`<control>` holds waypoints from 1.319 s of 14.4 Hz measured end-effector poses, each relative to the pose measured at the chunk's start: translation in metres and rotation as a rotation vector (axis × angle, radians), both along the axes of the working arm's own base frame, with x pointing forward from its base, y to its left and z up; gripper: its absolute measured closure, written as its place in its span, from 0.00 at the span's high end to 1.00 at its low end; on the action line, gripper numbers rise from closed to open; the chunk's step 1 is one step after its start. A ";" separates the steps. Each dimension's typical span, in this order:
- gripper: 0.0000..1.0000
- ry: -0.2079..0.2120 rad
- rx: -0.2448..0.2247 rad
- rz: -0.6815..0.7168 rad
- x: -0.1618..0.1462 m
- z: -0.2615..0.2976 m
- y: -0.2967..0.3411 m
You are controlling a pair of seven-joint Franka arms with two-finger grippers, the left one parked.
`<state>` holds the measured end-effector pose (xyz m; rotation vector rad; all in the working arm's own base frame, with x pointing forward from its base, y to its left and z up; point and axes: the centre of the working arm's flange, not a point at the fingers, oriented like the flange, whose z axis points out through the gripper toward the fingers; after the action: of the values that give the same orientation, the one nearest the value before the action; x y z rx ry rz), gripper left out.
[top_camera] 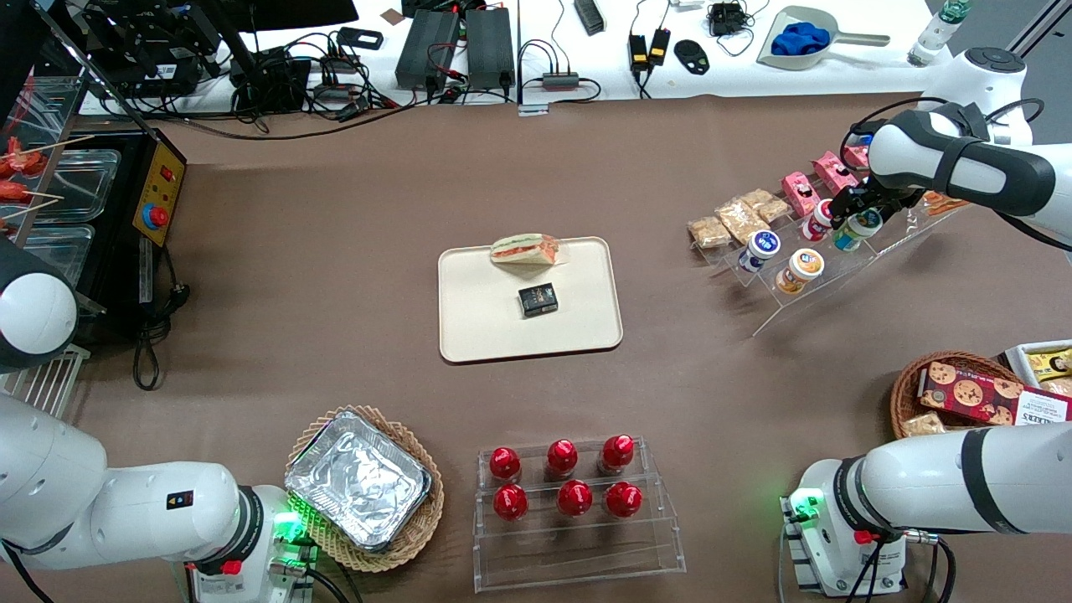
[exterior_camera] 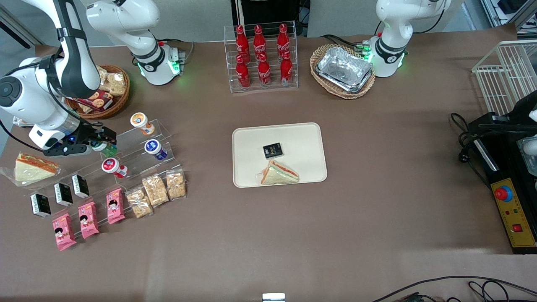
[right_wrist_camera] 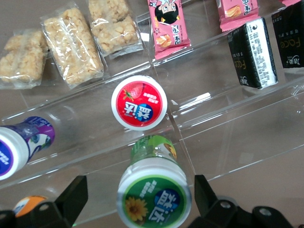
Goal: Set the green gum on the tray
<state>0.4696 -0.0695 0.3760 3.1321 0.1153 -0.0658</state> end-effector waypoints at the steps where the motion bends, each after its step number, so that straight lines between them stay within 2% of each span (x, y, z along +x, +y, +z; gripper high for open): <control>1: 0.99 0.000 -0.005 0.004 0.000 -0.001 0.000; 5: 0.93 -0.003 -0.019 0.017 -0.001 -0.002 -0.001; 6: 0.85 -0.003 -0.022 0.022 -0.001 -0.002 -0.002; 8: 0.83 -0.001 -0.024 0.039 -0.002 -0.003 -0.002; 9: 0.74 0.000 -0.024 0.041 -0.002 -0.004 -0.004; 11: 0.71 0.001 -0.023 0.043 -0.003 -0.004 -0.008; 12: 0.60 0.002 -0.023 0.043 -0.003 -0.004 -0.010; 16: 0.59 0.002 -0.023 0.043 -0.004 -0.004 -0.010; 19: 0.59 -0.018 -0.022 0.048 -0.005 0.011 -0.008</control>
<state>0.4647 -0.0775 0.3871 3.1057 0.1882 -0.0384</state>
